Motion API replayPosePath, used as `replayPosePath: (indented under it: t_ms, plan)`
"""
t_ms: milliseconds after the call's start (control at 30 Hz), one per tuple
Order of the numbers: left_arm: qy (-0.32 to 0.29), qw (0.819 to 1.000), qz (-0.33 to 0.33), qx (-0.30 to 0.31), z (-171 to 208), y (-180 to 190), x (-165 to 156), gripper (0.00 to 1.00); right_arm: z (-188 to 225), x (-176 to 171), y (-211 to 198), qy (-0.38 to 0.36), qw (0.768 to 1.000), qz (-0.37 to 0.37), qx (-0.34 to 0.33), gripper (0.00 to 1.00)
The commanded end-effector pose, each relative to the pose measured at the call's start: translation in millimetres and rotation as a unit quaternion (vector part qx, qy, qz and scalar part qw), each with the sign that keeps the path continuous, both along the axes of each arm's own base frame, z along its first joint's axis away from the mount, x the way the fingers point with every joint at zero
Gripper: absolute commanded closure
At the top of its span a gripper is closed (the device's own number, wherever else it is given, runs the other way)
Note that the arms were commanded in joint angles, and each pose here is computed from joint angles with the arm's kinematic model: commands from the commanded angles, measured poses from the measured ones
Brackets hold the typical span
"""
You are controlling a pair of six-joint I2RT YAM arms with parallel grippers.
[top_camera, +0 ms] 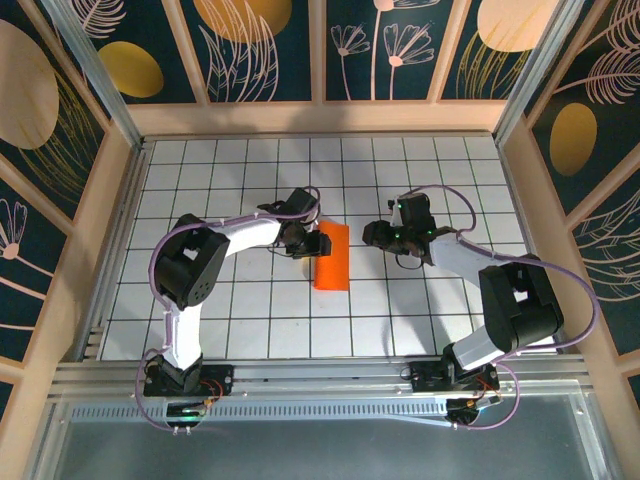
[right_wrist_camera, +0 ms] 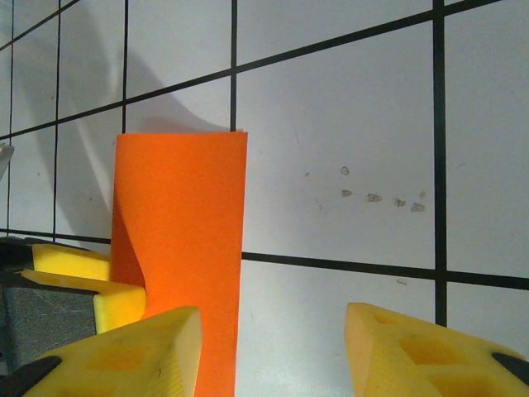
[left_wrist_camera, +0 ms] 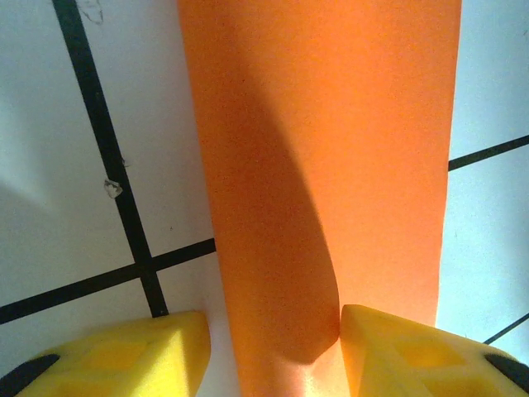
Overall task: Fold a paper plane with a square sheet of paper (fold left side to right side)
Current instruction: First fold in half a square sheet of paper at the center of the table.
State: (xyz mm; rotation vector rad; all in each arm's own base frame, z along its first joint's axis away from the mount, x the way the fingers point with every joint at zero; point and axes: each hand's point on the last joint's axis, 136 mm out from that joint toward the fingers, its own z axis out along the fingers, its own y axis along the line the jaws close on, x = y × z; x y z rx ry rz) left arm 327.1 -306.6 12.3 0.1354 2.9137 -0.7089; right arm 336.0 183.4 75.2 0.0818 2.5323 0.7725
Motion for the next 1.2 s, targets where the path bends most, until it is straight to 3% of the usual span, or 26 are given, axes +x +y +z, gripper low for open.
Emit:
replayPosePath:
  t_ms: [0, 767, 1167]
  plan:
    - [0.027, 0.998, -0.021, 0.059, -66.1, 9.3, -17.3, 0.51, -0.5, -1.7, -0.5, -0.003, 1.0, 0.005, 0.004, 0.5]
    - [0.028, 0.997, -0.019, 0.063, -69.9, 9.9, -16.7, 0.51, -3.9, -9.4, 13.1, 0.008, 0.999, 0.026, 0.035, 0.53]
    - [0.027, 0.998, -0.019, 0.062, -67.5, 10.1, -17.2, 0.51, -12.9, -19.6, 66.3, 0.036, 0.991, 0.096, 0.081, 0.98]
